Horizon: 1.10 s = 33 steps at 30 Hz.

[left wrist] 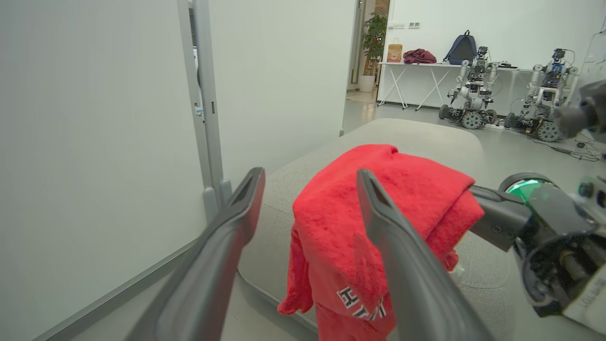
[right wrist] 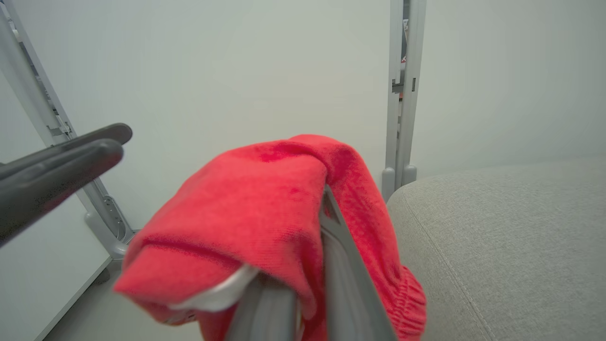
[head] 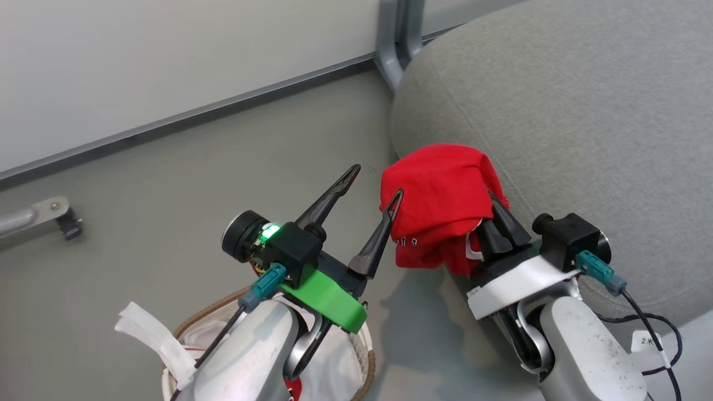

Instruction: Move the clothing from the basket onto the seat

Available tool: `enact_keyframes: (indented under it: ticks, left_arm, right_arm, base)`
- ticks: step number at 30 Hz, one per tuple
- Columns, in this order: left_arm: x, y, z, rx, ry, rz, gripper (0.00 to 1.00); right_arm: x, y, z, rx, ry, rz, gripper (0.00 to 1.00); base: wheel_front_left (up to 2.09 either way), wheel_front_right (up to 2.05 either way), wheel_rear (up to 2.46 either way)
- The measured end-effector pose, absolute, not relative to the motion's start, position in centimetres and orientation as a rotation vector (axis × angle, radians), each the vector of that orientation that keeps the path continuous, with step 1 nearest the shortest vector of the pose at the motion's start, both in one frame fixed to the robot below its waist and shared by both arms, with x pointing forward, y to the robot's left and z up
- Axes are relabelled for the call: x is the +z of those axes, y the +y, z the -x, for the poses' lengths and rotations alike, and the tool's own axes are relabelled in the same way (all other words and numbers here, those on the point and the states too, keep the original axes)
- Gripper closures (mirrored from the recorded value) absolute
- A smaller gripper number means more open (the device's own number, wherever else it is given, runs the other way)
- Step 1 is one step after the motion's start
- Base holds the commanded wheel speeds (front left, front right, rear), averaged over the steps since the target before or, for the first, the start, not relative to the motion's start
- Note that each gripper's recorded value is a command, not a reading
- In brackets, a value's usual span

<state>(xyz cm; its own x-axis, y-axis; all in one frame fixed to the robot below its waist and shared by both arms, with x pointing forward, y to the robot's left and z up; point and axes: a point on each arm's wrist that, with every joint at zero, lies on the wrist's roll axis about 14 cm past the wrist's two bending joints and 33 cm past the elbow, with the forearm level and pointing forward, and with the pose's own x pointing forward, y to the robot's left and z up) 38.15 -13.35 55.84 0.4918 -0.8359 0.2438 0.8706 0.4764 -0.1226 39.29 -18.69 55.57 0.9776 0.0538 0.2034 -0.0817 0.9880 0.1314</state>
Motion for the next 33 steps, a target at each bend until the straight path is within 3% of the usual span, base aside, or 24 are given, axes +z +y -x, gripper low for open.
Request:
enact_keyframes:
  ticks: [10, 16, 22, 33]
  left_arm:
    - [54.6, -19.4, -33.7, -1.275, -0.099, 0.286, 0.0]
    - [53.1, -20.4, -33.5, -1.311, -0.05, 0.319, 0.0]
    - [50.8, -19.6, -35.1, -1.284, -0.002, 0.317, 0.0]
    - [46.1, -17.0, -38.7, -1.243, 0.049, 0.278, 0.0]
  right_arm:
    - [54.4, -26.7, -33.8, -0.204, -0.178, -0.122, 1.0]
    - [53.4, -28.8, -32.9, -0.279, -0.139, -0.088, 1.0]
    - [53.2, -30.6, -34.7, -0.304, -0.105, -0.002, 1.0]
    - [55.1, -39.0, -40.5, -0.387, -0.045, 0.25, 1.0]
  base:
    - [0.0, 0.0, 0.0]
    - [0.0, 0.0, 0.0]
    - [0.0, 0.0, 0.0]
    - [0.0, 0.0, 0.0]
